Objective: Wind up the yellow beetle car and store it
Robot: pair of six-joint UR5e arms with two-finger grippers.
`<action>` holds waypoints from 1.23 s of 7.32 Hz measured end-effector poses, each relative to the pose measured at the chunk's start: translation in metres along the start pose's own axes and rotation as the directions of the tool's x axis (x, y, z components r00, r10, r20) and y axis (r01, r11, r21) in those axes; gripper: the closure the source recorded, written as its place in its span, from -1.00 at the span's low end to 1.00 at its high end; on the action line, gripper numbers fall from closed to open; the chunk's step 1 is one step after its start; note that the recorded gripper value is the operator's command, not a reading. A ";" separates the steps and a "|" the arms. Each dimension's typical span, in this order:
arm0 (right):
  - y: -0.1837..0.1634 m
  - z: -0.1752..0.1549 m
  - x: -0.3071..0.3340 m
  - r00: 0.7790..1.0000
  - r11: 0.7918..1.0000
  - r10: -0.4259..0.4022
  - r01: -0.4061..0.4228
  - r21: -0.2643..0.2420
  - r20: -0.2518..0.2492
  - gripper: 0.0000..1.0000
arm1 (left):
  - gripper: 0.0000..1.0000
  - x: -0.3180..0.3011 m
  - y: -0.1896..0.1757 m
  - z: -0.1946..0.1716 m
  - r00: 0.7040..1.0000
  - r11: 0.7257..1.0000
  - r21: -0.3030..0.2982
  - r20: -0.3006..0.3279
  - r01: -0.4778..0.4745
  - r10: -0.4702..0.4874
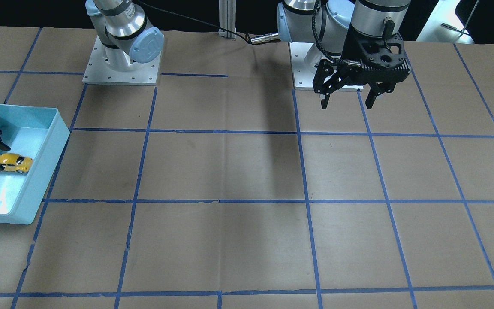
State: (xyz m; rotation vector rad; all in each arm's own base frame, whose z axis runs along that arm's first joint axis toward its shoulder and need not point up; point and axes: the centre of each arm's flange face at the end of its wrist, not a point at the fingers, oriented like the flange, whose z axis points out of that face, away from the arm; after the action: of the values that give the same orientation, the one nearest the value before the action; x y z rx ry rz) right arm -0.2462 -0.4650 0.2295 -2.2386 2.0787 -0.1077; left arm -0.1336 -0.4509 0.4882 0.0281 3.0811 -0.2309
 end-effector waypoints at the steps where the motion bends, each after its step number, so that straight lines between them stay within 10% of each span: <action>1: 0.000 0.000 0.000 1.000 1.000 0.001 -0.001 0.000 -0.001 -1.00 | -1.00 0.001 0.002 -0.003 1.000 1.000 0.002 -0.006 -0.001 0.001; 6: -0.003 -0.035 0.001 0.997 0.997 0.066 -0.067 -0.038 -0.041 -1.00 | -1.00 0.003 0.013 -0.007 1.000 0.999 -0.035 -0.025 0.005 -0.006; 9: -0.017 -0.103 0.006 0.937 0.941 0.336 -0.339 -0.017 -0.099 -1.00 | -1.00 0.003 0.014 -0.008 1.000 0.999 -0.035 -0.026 0.001 -0.002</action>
State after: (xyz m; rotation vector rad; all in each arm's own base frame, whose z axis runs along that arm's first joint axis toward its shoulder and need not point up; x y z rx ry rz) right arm -0.2400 -0.4709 0.3335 -1.8883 2.4975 -0.1580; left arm -0.1367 -0.4356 0.4938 0.0281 3.1103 -0.1786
